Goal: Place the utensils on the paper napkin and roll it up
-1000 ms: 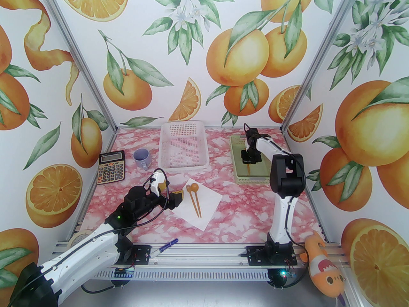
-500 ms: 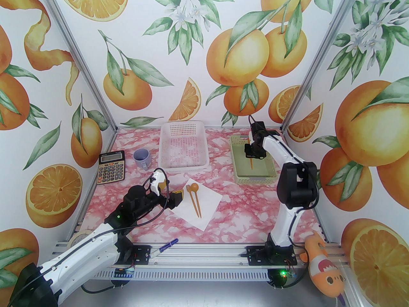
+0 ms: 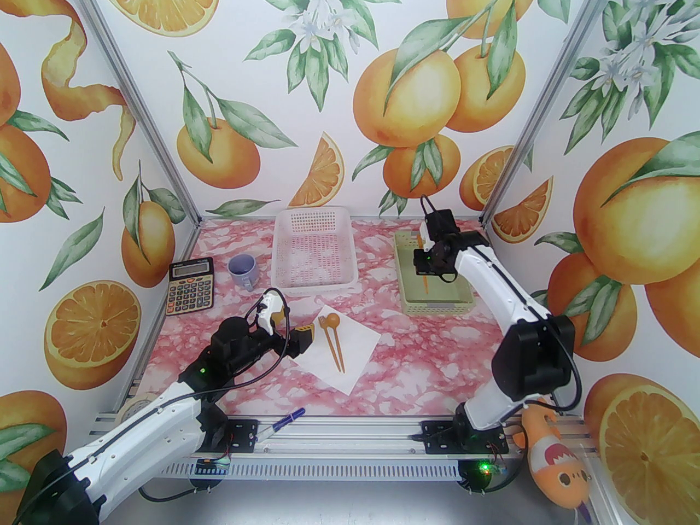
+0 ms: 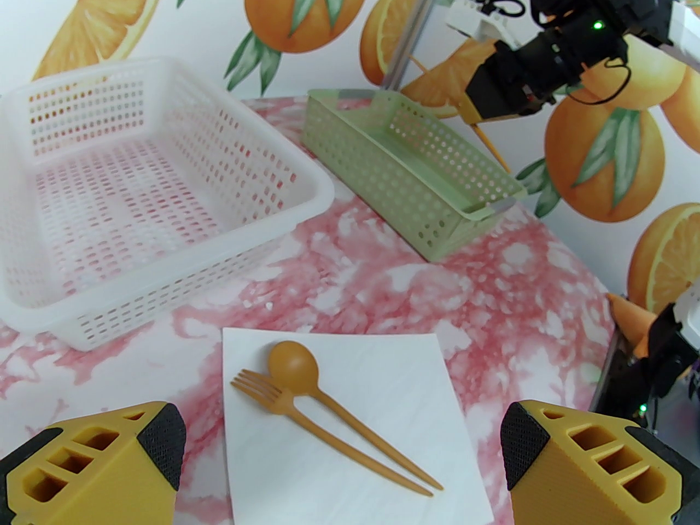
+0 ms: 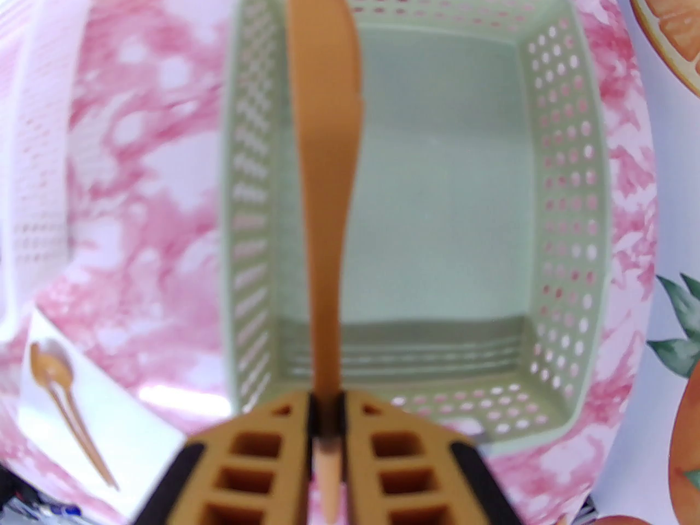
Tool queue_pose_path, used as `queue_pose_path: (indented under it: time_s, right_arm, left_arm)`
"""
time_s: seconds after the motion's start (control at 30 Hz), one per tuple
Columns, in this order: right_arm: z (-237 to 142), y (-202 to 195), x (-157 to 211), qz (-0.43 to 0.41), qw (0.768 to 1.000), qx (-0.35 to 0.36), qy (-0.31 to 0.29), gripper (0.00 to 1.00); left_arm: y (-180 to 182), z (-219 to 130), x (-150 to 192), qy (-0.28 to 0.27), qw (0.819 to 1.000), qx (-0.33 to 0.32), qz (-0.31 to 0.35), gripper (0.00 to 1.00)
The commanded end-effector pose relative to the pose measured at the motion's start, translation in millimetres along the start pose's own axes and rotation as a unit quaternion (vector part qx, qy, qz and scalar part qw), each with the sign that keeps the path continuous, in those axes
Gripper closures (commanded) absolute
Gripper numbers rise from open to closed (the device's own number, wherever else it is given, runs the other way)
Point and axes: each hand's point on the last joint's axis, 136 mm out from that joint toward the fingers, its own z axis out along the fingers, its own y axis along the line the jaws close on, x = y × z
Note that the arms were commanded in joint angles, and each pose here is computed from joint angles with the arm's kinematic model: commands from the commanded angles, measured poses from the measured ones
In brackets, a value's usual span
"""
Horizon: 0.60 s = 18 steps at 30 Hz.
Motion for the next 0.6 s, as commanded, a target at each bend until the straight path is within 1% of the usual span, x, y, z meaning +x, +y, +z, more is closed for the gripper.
queue_pose_path:
  time_s: [0.0,0.13,0.33,0.57]
  right_arm:
    - [-15,19,15,0.008,1.0,-0.027,0.002,0.84]
    - [-25,43,29,0.008,0.998,-0.064,-0.004,0.84]
    - [-34,74,47,0.002,0.995,-0.1,-0.004,0.84]
    - [-29,119,75,0.004,0.989,-0.15,0.005,0.84]
  left_arm:
    - [-12,-4,-26,-0.034,0.999,0.018,0.021,0.0]
    - [-12,-6,-27,-0.038,0.999,0.017,0.027,0.0]
    - [-15,-7,-29,-0.04,0.998,0.025,0.036,0.0]
    - [-16,-9,-32,-0.046,0.998,0.024,0.039,0.0]
